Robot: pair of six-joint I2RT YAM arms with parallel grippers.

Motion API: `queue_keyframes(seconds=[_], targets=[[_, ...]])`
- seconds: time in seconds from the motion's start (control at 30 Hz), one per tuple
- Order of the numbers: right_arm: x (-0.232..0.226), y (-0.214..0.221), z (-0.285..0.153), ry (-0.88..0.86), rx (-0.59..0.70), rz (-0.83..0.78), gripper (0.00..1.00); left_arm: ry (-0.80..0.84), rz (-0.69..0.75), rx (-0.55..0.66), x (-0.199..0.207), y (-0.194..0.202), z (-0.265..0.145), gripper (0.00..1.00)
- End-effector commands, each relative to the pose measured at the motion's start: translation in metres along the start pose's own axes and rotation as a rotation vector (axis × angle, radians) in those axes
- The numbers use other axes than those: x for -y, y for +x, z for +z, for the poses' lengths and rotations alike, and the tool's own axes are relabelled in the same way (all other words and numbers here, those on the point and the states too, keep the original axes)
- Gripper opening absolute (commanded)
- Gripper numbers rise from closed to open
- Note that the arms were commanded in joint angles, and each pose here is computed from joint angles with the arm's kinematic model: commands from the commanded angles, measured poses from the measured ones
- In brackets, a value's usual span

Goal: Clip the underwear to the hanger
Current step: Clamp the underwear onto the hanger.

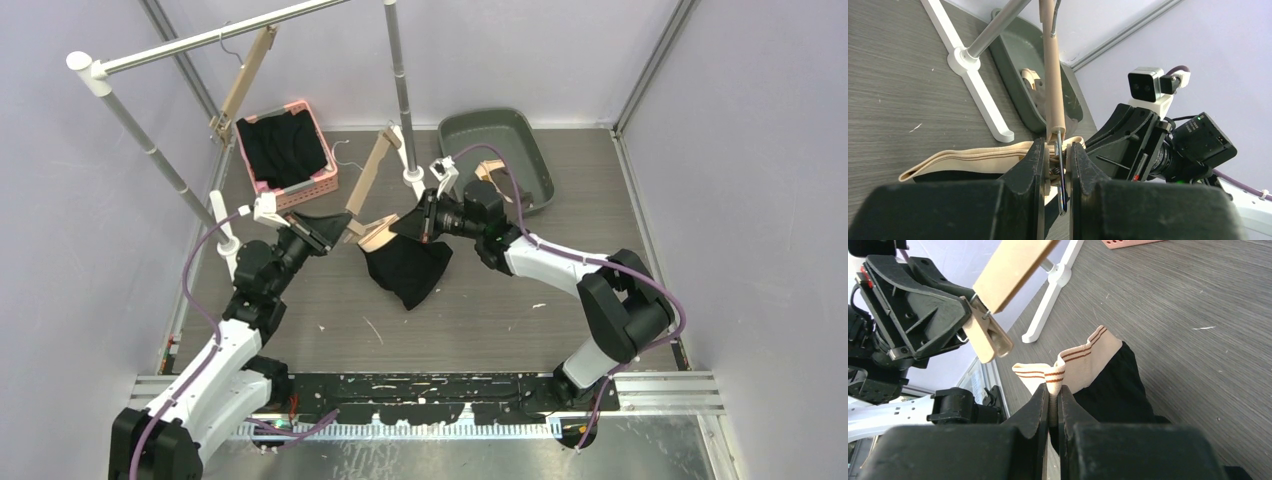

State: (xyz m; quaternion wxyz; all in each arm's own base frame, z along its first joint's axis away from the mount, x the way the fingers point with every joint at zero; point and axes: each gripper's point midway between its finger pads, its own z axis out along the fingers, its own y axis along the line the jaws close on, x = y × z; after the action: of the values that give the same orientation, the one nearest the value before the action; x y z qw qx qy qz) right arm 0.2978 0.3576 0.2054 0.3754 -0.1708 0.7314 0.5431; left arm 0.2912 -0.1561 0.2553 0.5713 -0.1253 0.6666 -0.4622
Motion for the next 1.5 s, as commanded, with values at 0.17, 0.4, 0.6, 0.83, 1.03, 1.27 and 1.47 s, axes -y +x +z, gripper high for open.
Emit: queue_keyframes(seconds=[0.17, 0.4, 0.6, 0.83, 1.03, 1.27, 1.47], targets=[[-0.032, -0.022, 0.010, -0.091, 0.030, -0.060, 0.01, 0.142, 0.051, 0.071, 0.041, -0.028, 0.009, 0.00], [-0.036, -0.020, 0.014, -0.097, 0.020, -0.067, 0.01, 0.145, 0.053, 0.064, 0.040, -0.027, 0.011, 0.00], [-0.038, -0.019, 0.017, -0.102, 0.013, -0.070, 0.01, 0.148, 0.055, 0.062, 0.040, -0.026, 0.012, 0.00], [-0.041, -0.019, 0.019, -0.109, 0.012, -0.072, 0.01, 0.145, 0.056, 0.055, 0.038, -0.024, 0.012, 0.00], [-0.043, -0.020, 0.020, -0.113, 0.011, -0.075, 0.01, 0.138, 0.056, 0.049, 0.035, -0.022, 0.014, 0.00], [-0.044, -0.021, 0.022, -0.119, 0.009, -0.077, 0.01, 0.138, 0.056, 0.043, 0.033, -0.020, 0.014, 0.00], [-0.046, -0.022, 0.022, -0.123, 0.011, -0.081, 0.01, 0.138, 0.055, 0.040, 0.032, -0.018, 0.014, 0.00]])
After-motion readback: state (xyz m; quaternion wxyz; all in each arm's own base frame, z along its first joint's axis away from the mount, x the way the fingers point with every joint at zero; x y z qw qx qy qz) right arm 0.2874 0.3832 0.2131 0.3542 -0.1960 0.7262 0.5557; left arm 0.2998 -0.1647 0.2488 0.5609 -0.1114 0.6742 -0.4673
